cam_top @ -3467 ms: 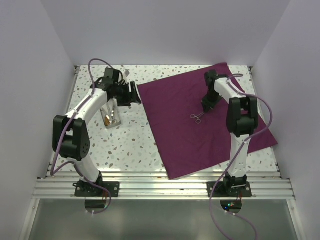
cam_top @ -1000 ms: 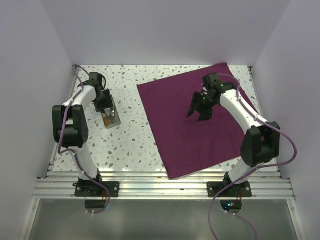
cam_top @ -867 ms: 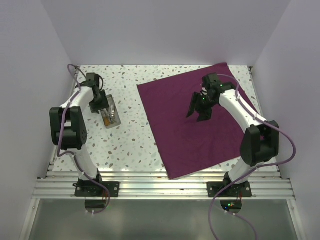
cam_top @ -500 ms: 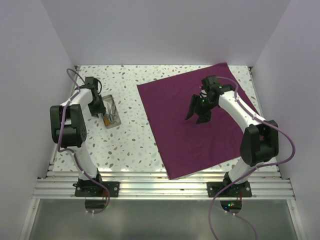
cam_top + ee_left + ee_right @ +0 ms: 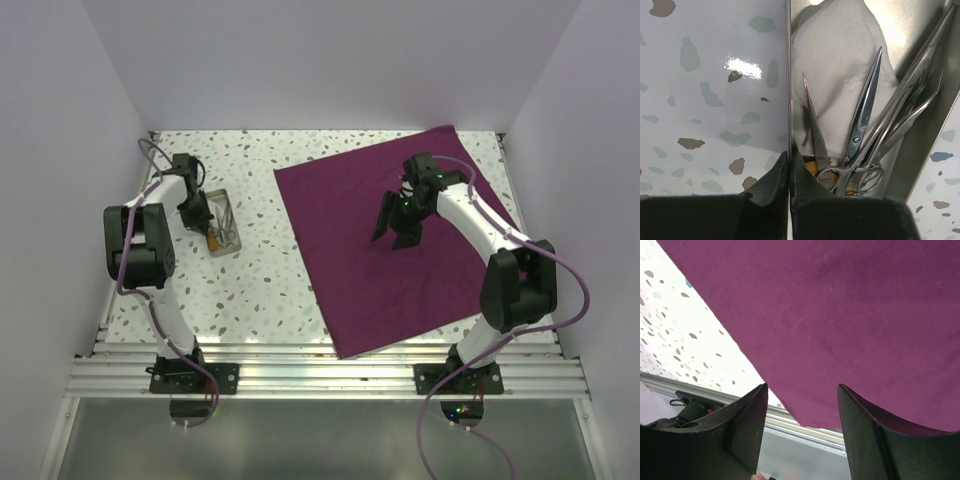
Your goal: Prepare the surgical pack
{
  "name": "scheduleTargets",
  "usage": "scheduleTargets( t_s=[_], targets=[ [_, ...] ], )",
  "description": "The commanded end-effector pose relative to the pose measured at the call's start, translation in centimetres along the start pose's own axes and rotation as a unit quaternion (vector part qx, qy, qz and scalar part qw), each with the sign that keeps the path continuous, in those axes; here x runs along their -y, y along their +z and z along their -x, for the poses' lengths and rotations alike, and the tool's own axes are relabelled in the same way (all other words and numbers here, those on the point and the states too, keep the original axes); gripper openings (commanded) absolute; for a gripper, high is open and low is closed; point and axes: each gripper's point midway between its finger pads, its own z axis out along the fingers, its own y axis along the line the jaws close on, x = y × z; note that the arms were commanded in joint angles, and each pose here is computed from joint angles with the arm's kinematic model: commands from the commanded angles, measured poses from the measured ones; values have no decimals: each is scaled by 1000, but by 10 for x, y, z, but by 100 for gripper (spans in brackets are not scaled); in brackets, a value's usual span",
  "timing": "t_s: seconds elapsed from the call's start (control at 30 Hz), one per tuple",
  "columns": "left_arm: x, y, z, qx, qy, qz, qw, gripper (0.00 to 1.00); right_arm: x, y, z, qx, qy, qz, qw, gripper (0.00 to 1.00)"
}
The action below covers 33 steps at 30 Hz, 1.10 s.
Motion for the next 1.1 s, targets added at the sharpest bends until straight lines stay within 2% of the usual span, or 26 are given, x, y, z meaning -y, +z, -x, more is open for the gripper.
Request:
scheduleTargets(
  t_s=[0.0, 0.2, 0.3, 0.4, 0.53, 0.6, 0.63, 0.83, 0.93, 0.97, 1.07],
  targets=[
    [10, -42, 28, 49, 6, -32, 998, 0, -5, 0, 2, 5, -11, 16, 1000, 61],
    [51, -85, 18, 64, 40, -80, 994, 0, -5, 2, 9, 9, -16, 11, 1000, 61],
    [108, -104, -4, 62, 80, -129, 986, 0, -4, 3, 11, 11, -19, 8, 1000, 61],
    [149, -114, -20, 54, 96, -162, 981, 0, 1, 1, 12, 16, -19, -4, 1000, 61],
    [229, -127, -54, 46, 157, -210, 964, 0, 18, 0, 10, 18, -5, -19, 1000, 61],
    [254, -118, -69, 29, 176, -213, 961, 0, 28, -3, 12, 21, 9, -22, 999, 61],
    [279, -128, -77, 37, 198, -228, 953, 0, 33, -5, 10, 22, 11, -23, 999, 60],
    [351, -94, -121, -11, 252, -241, 937, 0, 71, -14, 11, 38, 45, -38, 998, 60],
    [371, -89, -134, -19, 268, -246, 931, 0, 80, -13, 9, 37, 42, -47, 997, 60],
    [373, -74, -141, -29, 274, -238, 931, 0, 79, -12, 12, 43, 41, -43, 997, 60],
    [381, -64, -153, -43, 283, -239, 928, 0, 72, -2, 21, 55, 44, -21, 997, 60]
  ],
)
